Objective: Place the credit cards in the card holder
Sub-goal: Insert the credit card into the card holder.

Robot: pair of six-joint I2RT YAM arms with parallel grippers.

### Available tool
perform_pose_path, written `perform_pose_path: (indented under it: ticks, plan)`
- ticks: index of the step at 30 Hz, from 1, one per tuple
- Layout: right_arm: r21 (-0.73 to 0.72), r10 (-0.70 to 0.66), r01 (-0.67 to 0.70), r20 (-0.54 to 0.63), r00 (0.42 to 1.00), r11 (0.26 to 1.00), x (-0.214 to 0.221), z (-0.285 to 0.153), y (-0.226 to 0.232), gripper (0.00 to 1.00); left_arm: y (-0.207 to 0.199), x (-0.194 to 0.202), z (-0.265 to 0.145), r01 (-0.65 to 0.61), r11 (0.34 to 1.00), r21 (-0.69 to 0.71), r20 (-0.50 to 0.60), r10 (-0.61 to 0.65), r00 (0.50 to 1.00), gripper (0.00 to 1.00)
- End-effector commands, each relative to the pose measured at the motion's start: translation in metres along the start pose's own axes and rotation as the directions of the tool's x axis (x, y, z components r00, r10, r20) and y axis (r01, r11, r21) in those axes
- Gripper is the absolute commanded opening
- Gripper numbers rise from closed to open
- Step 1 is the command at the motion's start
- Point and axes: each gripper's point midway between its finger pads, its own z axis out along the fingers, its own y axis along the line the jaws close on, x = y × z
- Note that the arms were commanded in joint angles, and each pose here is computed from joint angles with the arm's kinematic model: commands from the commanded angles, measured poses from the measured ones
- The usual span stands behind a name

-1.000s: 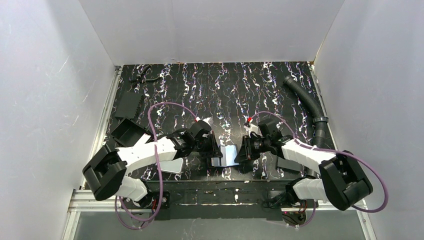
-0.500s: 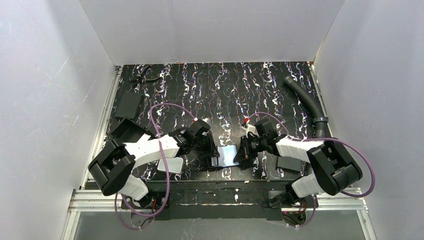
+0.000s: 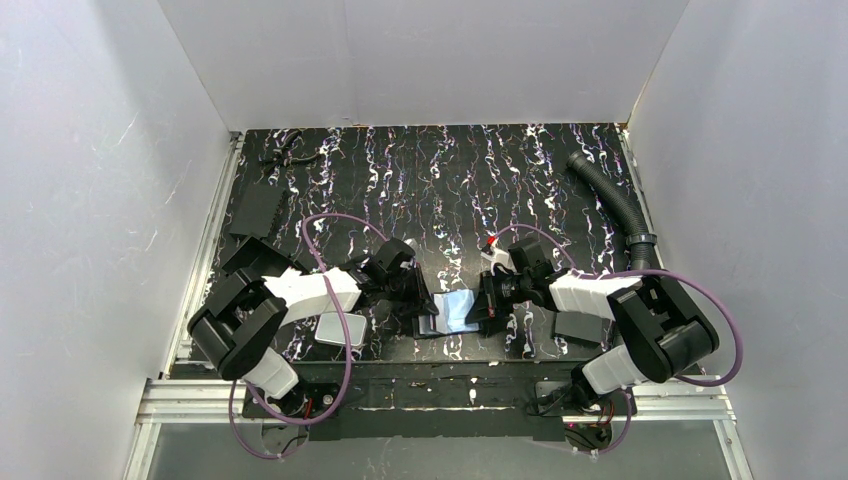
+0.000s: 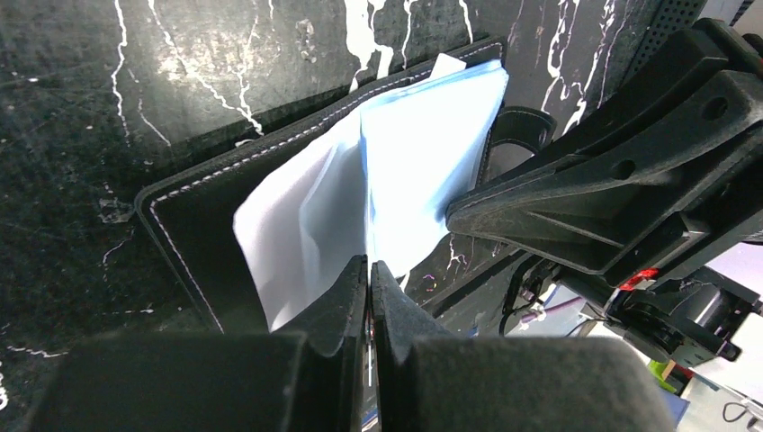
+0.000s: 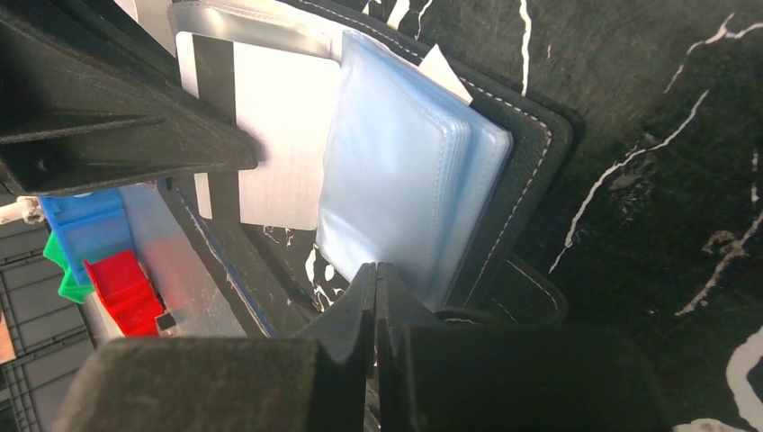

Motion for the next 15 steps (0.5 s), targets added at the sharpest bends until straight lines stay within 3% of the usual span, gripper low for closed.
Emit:
perform_pose_path:
  ticks: [1, 15]
  plan:
    - [0.009, -0.027, 0.027, 0.012, 1.000, 1.000, -0.004, 0.004, -0.004, 0.05, -0.006, 0.004, 0.004, -0.018, 0.999, 0.039, -0.040, 0.020, 0.999, 0.00]
    - [0.039, -0.065, 0.063, 0.035, 0.997, 0.997, -0.019, -0.012, 0.007, 0.06, -0.015, 0.003, -0.013, -0.033, 0.996, 0.077, -0.018, 0.035, 0.999, 0.00]
